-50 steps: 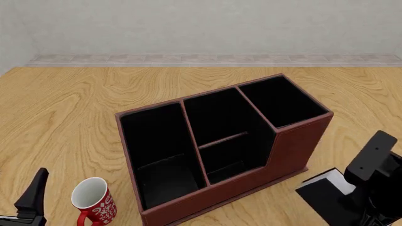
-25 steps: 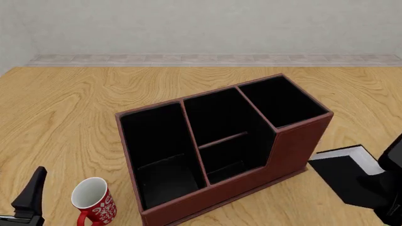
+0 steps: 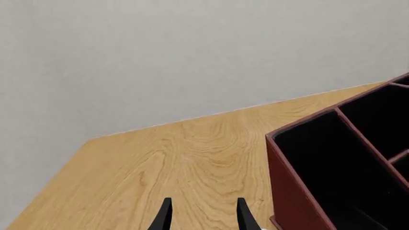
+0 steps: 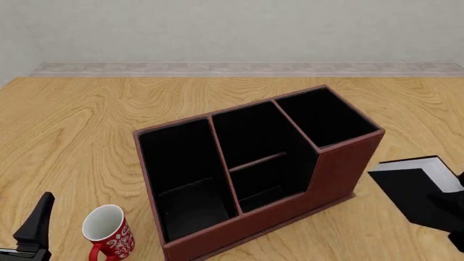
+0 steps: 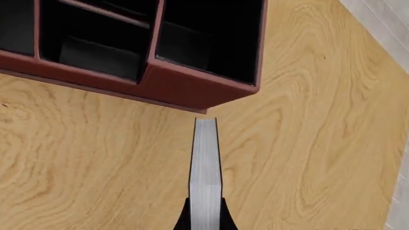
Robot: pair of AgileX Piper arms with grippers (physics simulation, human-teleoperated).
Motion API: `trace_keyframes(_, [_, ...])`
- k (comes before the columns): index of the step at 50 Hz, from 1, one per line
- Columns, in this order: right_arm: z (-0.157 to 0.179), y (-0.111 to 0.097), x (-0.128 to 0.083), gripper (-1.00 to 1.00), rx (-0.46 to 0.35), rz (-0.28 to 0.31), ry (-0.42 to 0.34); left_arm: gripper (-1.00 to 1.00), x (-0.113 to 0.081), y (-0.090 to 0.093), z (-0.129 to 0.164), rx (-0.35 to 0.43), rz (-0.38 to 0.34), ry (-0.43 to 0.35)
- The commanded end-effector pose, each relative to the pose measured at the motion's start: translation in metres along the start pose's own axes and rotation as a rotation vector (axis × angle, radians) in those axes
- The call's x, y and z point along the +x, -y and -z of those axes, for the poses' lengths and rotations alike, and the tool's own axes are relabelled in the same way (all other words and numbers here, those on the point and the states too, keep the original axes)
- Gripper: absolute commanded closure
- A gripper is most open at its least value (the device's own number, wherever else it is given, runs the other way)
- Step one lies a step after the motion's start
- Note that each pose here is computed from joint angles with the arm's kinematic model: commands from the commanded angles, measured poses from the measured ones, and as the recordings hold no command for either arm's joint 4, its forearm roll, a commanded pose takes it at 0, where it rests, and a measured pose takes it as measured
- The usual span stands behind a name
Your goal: Pick up the book and place it in the right compartment of the caddy.
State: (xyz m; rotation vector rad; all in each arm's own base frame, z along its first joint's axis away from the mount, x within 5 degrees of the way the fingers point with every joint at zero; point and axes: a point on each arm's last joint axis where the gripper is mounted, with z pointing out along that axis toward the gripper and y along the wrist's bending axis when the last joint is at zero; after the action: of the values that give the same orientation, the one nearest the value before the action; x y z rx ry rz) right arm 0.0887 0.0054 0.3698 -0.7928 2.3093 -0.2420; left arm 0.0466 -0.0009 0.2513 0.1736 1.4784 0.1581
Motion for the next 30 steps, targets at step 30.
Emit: trace_keyframes(30, [0.048,0.026,-0.031,1.00,0.137,0.083,0.128,-1.00,-0.002,0.000,0.001,0.007,-0.002,0.004])
